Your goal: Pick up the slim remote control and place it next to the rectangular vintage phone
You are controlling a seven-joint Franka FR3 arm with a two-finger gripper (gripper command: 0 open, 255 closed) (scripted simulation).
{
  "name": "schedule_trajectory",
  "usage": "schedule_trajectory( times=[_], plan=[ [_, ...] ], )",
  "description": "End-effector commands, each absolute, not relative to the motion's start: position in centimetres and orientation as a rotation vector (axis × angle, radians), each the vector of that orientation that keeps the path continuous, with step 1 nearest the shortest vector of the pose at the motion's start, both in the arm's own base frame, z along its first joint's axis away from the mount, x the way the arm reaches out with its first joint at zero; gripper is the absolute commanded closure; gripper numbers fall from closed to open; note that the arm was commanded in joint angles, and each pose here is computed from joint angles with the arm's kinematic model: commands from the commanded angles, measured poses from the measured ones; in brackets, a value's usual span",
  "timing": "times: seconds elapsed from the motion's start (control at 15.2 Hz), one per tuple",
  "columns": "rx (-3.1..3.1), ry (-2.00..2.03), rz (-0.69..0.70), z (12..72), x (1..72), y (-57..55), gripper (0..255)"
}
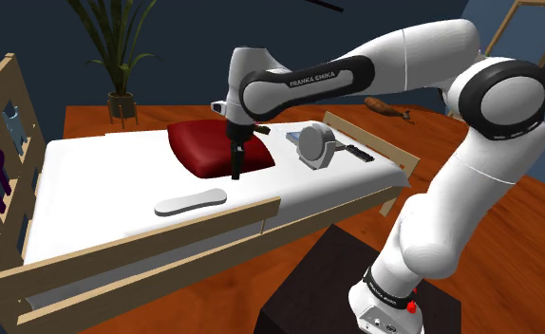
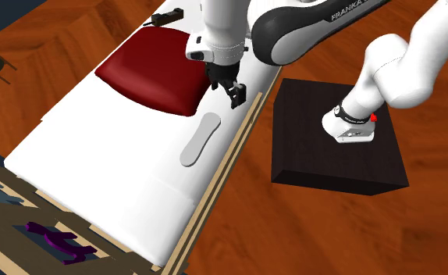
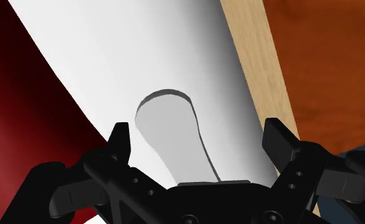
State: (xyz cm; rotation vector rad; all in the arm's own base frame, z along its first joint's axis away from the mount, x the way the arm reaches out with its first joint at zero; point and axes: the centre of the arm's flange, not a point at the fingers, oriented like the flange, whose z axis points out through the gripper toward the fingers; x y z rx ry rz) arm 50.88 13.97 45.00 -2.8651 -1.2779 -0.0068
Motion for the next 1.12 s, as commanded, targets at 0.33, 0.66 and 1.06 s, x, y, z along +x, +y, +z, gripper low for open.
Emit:
schedule_trajectory(
  times=[0.33, 0.66, 1.06],
  plan=[
    [-2.702, -1.628, -0.005, 39.6, 55.9, 20.2, 0],
    [-2.608, -1.791, -0.004, 36.5, 57.7, 23.5, 0],
    [-2.608, -1.791, -0.004, 33.3, 57.7, 23.4, 0]
  ],
)
